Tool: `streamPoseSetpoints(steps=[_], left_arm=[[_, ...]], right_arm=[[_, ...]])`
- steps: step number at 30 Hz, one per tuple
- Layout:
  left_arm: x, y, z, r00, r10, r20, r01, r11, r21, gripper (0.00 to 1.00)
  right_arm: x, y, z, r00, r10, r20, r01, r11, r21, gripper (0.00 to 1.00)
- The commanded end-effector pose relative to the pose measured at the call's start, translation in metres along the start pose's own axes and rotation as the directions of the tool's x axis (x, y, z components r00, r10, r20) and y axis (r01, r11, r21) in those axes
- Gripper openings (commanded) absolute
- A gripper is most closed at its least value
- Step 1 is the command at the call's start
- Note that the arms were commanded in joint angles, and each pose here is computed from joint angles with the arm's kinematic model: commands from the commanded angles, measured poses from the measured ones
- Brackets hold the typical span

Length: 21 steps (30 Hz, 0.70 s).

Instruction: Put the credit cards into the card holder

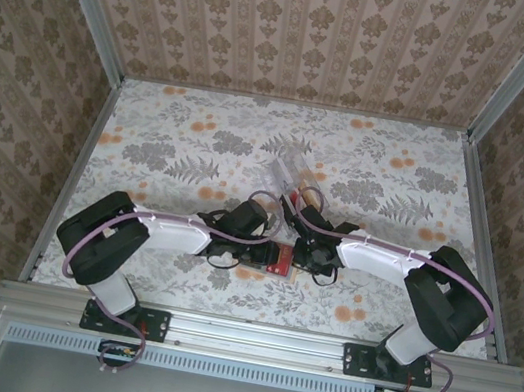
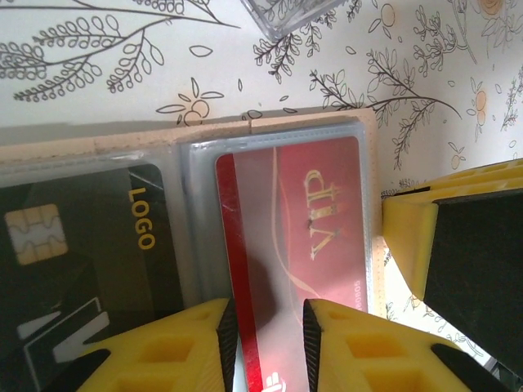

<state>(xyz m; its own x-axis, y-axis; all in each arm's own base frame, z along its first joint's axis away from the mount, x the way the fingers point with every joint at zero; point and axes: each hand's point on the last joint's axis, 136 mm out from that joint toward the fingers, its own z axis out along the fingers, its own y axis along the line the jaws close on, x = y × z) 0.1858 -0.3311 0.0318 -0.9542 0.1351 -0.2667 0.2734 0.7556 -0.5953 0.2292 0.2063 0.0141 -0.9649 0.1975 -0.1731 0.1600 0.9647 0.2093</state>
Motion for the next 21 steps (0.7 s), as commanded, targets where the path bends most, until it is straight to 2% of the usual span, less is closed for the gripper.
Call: streamPoseSetpoints(steps=[1, 9, 16, 17, 21], left_arm=[[-0.003, -0.007, -0.003, 1.000, 0.016, 0.013, -0.016, 1.000, 0.004, 0.33], [-0.012, -0.002, -0.031, 0.995, 0.023, 0.095, -0.018, 0.998, -0.056, 0.43], [-0.024, 0.000, -0.054, 0.986, 0.027, 0.162, -0.015, 0.997, -0.073, 0.48], [-0.027, 0.001, -0.057, 0.985, 0.022, 0.173, -0.009, 0.997, -0.075, 0.49], [-0.042, 0.003, -0.071, 0.975, 0.011, 0.224, 0.006, 0.997, -0.076, 0.52]], right_arm=[[0.002, 0.004, 0.004, 1.000, 0.017, -0.009, -0.018, 0.999, -0.033, 0.20], [-0.023, 0.005, -0.037, 0.997, -0.019, 0.076, 0.021, 0.999, -0.030, 0.26], [-0.048, 0.005, -0.080, 0.986, -0.058, 0.154, 0.064, 0.997, -0.036, 0.38], [-0.055, 0.006, -0.096, 0.979, -0.068, 0.192, 0.078, 0.996, -0.044, 0.39], [-0.082, 0.000, -0.120, 0.954, -0.148, 0.259, 0.140, 0.989, 0.049, 0.43]])
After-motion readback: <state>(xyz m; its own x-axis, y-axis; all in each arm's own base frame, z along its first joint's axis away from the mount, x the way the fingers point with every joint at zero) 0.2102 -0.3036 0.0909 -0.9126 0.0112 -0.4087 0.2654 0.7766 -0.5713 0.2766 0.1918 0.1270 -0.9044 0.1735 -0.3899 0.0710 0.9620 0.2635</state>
